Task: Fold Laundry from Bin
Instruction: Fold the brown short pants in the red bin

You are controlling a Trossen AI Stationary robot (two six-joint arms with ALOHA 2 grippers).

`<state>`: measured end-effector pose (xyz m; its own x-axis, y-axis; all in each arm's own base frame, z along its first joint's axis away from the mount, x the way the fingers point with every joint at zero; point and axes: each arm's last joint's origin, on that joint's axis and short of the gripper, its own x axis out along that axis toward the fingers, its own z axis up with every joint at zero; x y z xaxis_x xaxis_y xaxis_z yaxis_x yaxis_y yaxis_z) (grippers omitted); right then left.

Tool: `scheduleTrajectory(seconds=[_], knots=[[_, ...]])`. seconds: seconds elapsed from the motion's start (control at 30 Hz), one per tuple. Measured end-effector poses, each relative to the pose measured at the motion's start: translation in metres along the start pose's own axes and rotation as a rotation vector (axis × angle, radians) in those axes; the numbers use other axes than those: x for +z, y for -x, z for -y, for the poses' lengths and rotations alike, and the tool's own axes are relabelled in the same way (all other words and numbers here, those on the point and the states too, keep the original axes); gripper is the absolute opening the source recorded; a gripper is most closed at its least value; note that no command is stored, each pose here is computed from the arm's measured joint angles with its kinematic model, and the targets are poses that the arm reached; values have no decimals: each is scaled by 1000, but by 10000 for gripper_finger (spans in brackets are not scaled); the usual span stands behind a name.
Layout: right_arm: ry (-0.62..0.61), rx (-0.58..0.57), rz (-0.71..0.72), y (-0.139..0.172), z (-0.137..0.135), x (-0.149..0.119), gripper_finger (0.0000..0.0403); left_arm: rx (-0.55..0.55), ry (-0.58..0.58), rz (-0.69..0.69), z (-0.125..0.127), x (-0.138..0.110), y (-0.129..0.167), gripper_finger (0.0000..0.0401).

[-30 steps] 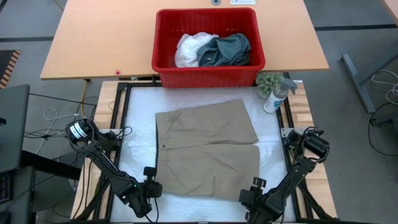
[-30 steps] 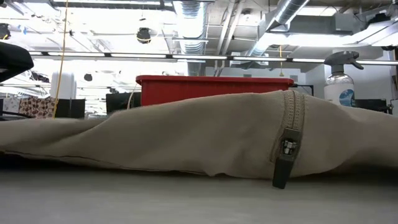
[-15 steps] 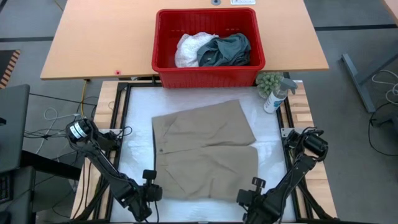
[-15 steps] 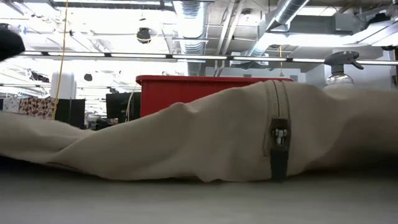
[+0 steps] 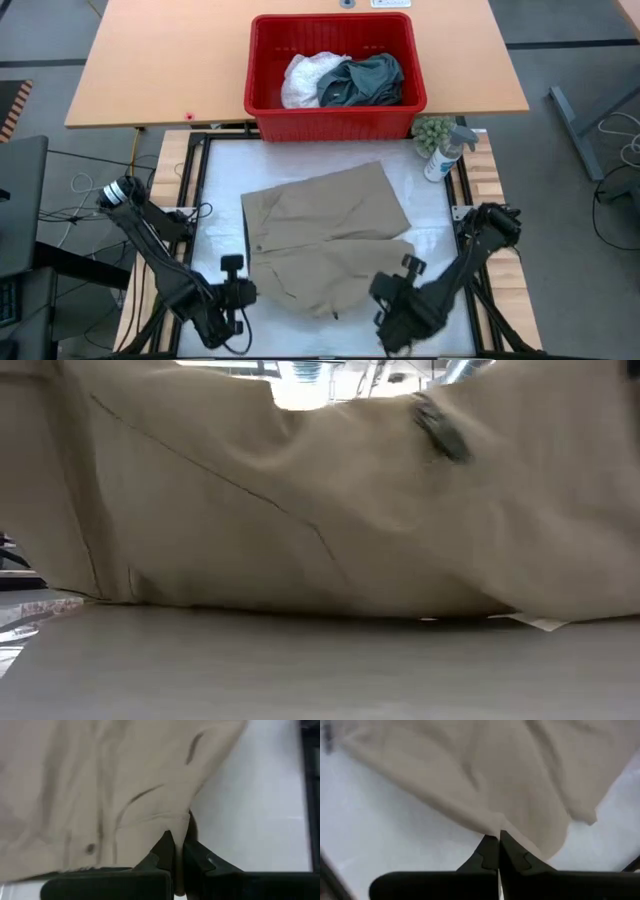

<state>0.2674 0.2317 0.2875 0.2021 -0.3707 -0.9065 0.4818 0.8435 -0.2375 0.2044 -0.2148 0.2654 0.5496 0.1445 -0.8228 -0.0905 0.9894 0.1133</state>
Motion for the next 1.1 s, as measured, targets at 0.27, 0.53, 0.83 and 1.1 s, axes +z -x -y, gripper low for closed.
scheduleTrajectory(seconds=[0.27, 0.53, 0.83, 1.1], knots=[[-213, -51, 53, -10, 37, 52, 19, 82, 119, -41, -36, 9, 8, 0], [-337, -120, 103, -20, 87, 98, 19, 148, 226, -64, -67, 22, 6, 0], [-445, -183, 152, -17, 154, 130, 19, 247, 381, -60, -122, 35, 15, 0], [-456, -279, 130, -34, 193, 151, 19, 365, 402, -106, -171, 46, 5, 0]])
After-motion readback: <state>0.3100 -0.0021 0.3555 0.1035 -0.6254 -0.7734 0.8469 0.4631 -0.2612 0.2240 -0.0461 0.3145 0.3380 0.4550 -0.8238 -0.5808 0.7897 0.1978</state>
